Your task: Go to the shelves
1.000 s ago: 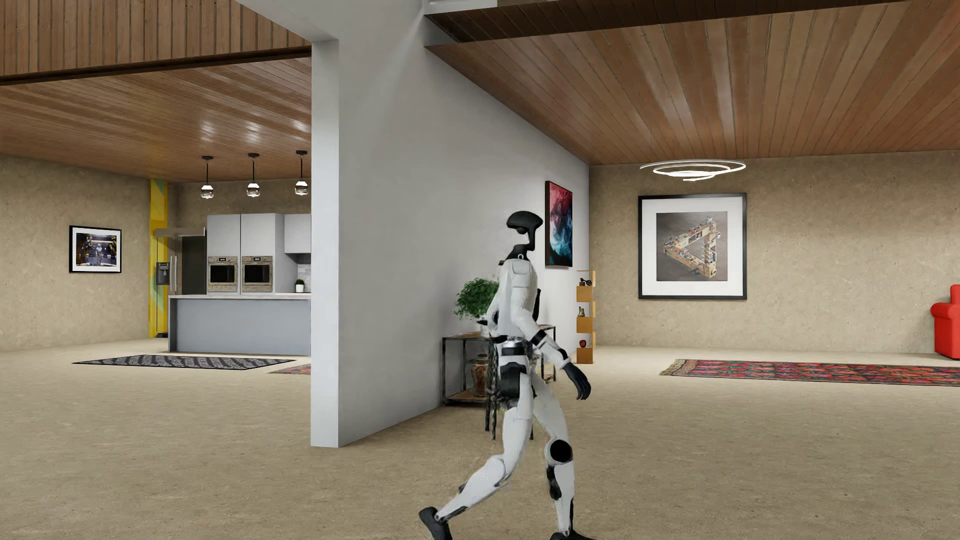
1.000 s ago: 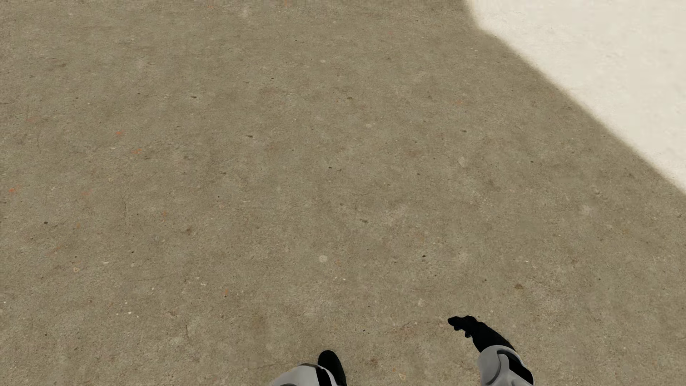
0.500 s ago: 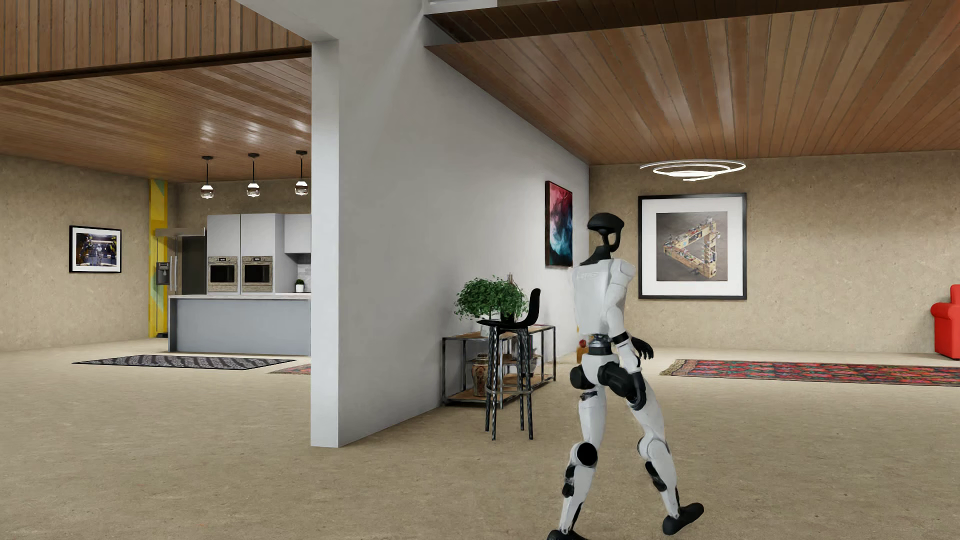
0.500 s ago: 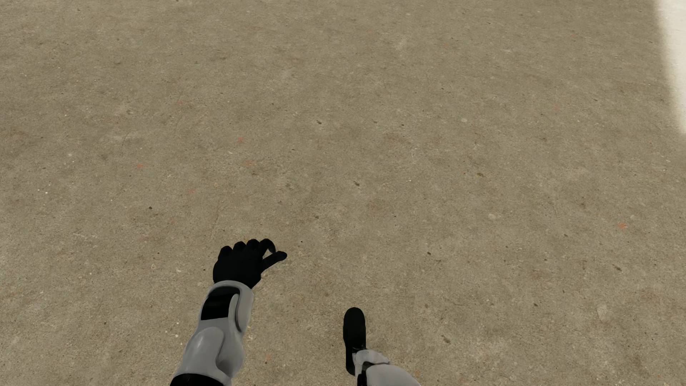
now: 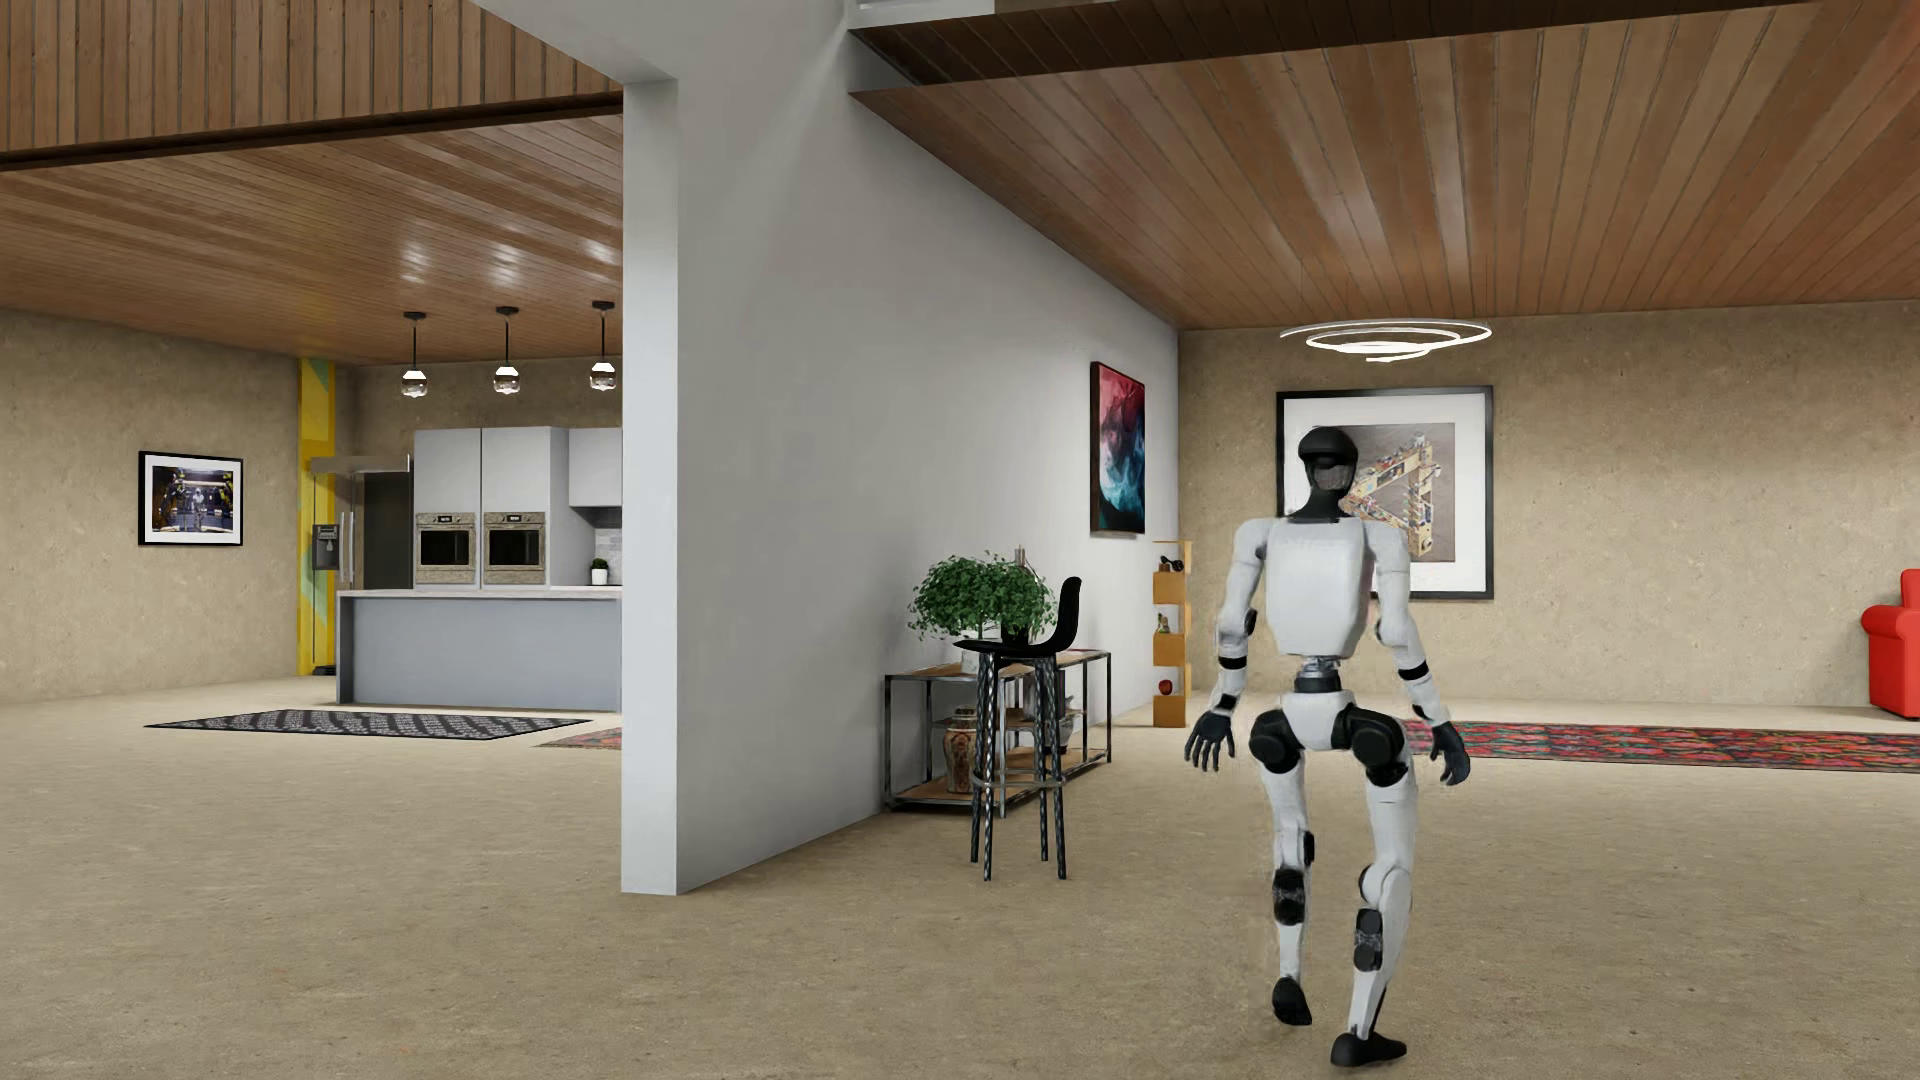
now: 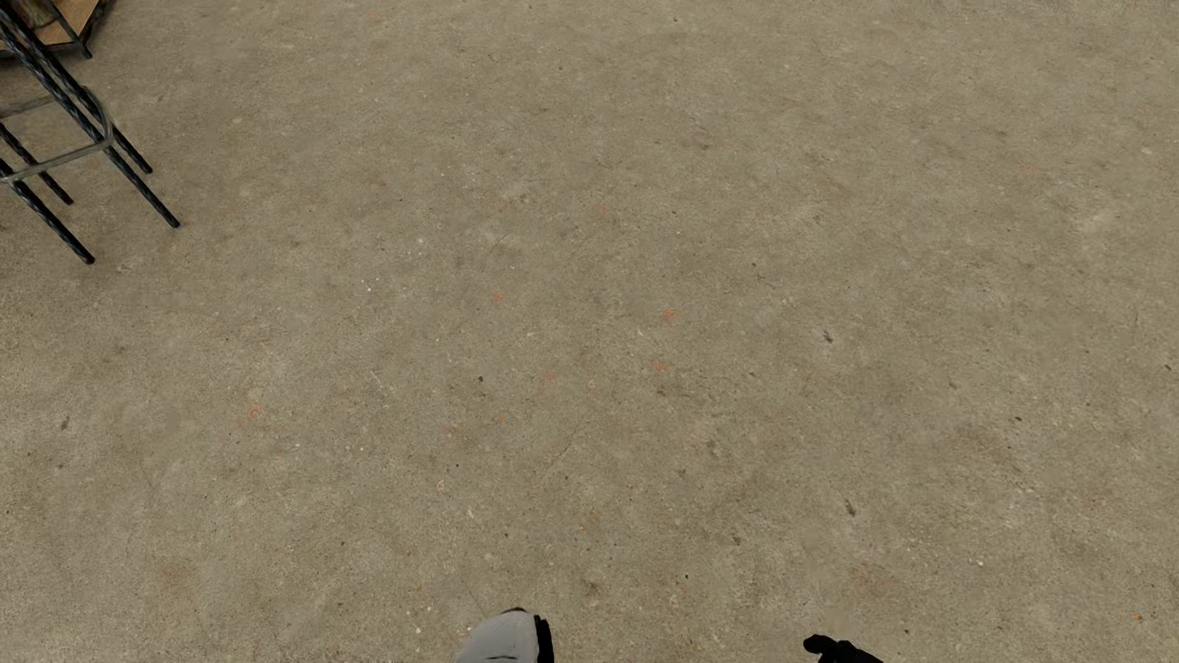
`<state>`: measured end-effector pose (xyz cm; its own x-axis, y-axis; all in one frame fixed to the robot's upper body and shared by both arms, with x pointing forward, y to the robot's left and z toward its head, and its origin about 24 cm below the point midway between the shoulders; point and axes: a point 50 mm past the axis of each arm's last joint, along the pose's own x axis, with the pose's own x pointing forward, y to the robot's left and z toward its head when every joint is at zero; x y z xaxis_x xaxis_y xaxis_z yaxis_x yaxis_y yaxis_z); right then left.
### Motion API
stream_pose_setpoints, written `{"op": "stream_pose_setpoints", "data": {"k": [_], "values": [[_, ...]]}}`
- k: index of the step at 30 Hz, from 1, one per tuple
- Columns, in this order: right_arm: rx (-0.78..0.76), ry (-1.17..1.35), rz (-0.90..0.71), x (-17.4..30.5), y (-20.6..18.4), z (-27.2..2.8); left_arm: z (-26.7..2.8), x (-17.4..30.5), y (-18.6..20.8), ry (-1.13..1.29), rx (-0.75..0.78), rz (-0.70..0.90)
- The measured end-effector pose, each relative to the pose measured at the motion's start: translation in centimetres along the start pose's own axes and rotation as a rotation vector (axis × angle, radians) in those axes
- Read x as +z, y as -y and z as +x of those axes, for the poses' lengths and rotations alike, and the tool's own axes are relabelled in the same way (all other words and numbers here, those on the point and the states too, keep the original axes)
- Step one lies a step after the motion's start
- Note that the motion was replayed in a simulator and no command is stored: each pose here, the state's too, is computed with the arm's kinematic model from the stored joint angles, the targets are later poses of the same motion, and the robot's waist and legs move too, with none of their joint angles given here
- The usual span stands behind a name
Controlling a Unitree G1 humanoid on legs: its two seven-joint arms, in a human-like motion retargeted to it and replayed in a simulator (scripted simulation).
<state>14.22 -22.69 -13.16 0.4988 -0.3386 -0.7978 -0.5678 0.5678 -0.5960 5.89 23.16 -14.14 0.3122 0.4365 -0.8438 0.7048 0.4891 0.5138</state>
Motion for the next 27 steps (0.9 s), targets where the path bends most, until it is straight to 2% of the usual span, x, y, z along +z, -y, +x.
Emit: {"op": "stream_pose_setpoints", "data": {"k": [3, 6, 8, 11, 13, 15, 17, 18, 22, 25, 27], "values": [[-0.206, 0.128, 0.019, 3.5, 6.5, 0.6, -0.3, -2.1, 2.5, -0.105, -0.116, -0.014], [-0.322, 0.212, 0.091, 6.3, 10.2, 0.2, -0.6, -2.6, 4.2, -0.084, -0.240, 0.217], [-0.348, 0.256, 0.121, 6.8, 10.7, -0.2, -0.5, -1.6, 4.1, -0.037, -0.271, 0.304], [-0.319, 0.272, 0.038, 7.0, 8.6, -0.5, -0.7, 0.3, 3.6, -0.029, -0.188, 0.122], [-0.249, 0.227, 0.023, 5.9, 6.3, -0.6, -0.5, 2.6, 2.9, 0.008, -0.161, 0.098], [-0.153, 0.165, 0.075, 4.2, 3.6, -0.7, -0.1, 6.3, 0.7, 0.129, -0.098, 0.278], [-0.041, 0.103, 0.134, 1.9, 0.8, -1.0, -0.3, 10.5, -2.8, 0.272, 0.052, 0.476], [0.016, 0.071, 0.162, 0.9, -0.4, -1.3, -0.9, 12.8, -4.8, 0.350, 0.138, 0.517], [0.136, -0.091, 0.188, -3.6, -4.3, -2.3, -4.8, 19.3, -13.0, 0.632, 0.456, 0.359], [0.235, -0.174, 0.135, -5.2, -7.4, -3.2, -6.9, 20.0, -16.5, 0.711, 0.595, 0.214], [0.327, -0.159, 0.080, -5.3, -8.7, -3.7, -6.4, 18.4, -16.6, 0.679, 0.613, 0.157]]}}
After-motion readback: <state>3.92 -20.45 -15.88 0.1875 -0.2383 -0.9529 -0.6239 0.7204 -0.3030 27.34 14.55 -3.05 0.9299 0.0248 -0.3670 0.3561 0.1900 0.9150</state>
